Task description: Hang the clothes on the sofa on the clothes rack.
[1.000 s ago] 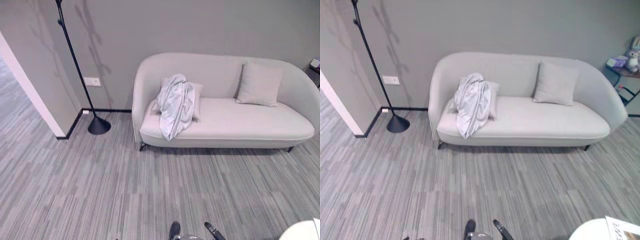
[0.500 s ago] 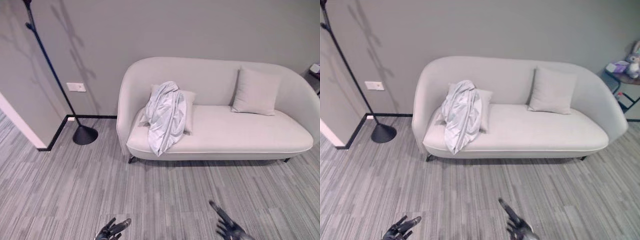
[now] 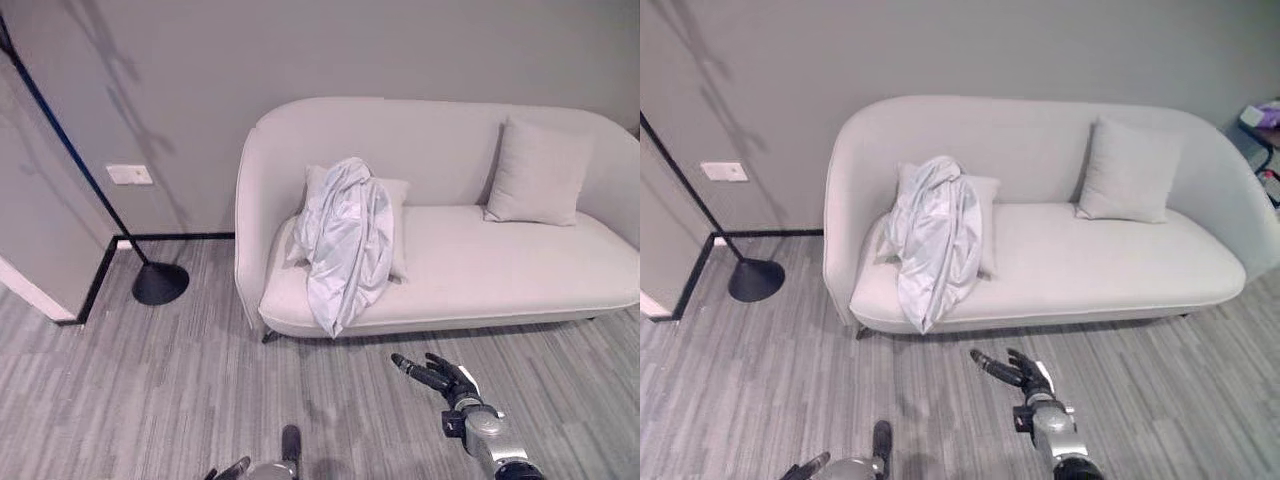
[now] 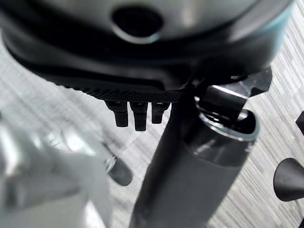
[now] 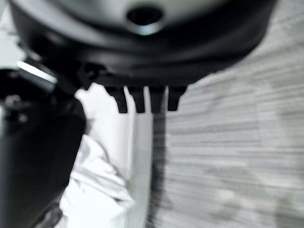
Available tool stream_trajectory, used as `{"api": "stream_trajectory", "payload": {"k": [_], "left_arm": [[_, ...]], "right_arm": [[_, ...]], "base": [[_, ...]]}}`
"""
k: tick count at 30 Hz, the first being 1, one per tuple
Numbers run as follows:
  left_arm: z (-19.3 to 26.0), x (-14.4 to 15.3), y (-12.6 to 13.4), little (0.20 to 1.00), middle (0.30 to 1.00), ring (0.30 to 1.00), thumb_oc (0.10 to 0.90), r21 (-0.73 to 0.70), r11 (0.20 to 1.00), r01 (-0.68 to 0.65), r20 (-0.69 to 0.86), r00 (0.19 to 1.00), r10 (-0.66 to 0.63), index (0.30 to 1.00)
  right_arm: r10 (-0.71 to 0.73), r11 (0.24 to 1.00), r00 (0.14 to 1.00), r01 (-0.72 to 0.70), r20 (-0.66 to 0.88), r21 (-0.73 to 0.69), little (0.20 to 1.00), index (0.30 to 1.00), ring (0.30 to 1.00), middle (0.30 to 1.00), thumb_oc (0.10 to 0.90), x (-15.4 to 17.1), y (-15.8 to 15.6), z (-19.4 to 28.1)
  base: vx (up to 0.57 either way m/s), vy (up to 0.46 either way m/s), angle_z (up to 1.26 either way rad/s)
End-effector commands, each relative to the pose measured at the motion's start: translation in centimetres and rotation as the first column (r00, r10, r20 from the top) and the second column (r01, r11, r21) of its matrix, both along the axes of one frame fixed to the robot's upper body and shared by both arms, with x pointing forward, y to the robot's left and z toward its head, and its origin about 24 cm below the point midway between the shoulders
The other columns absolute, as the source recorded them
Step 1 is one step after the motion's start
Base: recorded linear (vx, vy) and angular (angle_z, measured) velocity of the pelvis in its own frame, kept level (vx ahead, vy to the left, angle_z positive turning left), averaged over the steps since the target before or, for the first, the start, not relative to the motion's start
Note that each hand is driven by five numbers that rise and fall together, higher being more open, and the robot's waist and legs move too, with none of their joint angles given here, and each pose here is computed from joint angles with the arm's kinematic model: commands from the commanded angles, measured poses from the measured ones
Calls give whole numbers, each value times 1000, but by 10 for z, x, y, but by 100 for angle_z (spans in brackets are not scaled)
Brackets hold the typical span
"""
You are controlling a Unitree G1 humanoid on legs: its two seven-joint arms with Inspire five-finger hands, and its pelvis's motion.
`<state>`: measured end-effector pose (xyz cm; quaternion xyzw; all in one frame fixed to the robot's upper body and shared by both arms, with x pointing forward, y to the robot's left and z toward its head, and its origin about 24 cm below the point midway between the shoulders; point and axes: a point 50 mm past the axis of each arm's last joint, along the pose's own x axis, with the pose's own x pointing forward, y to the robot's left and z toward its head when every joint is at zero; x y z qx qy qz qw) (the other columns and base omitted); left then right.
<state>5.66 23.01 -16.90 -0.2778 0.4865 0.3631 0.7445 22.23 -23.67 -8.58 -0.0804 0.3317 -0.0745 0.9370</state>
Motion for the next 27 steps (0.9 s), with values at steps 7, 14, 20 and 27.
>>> {"api": "stream_trajectory", "payload": {"k": [7,14,20,27], "left_arm": [[-3,3,-17,900,900,900,800,1,991,132,-11,991,-132,900],[1,20,-16,900,900,900,800,47,942,333,-4,943,-333,900],[3,29,-14,900,900,900,800,89,869,486,-25,874,-486,900],[3,20,-3,900,900,900,800,95,857,506,-68,862,-502,900]], "right_arm": [[-165,981,967,181,192,-66,900,900,900,900,800,35,-32,37],[-223,969,958,237,178,-64,900,900,900,900,800,43,-34,37],[-272,961,958,276,93,-28,900,900,900,900,800,26,-49,23],[-279,958,960,277,-9,-74,900,900,900,900,800,10,-59,11]], "base": [[230,163,5],[122,143,26],[195,-81,58],[150,-63,67]]}}
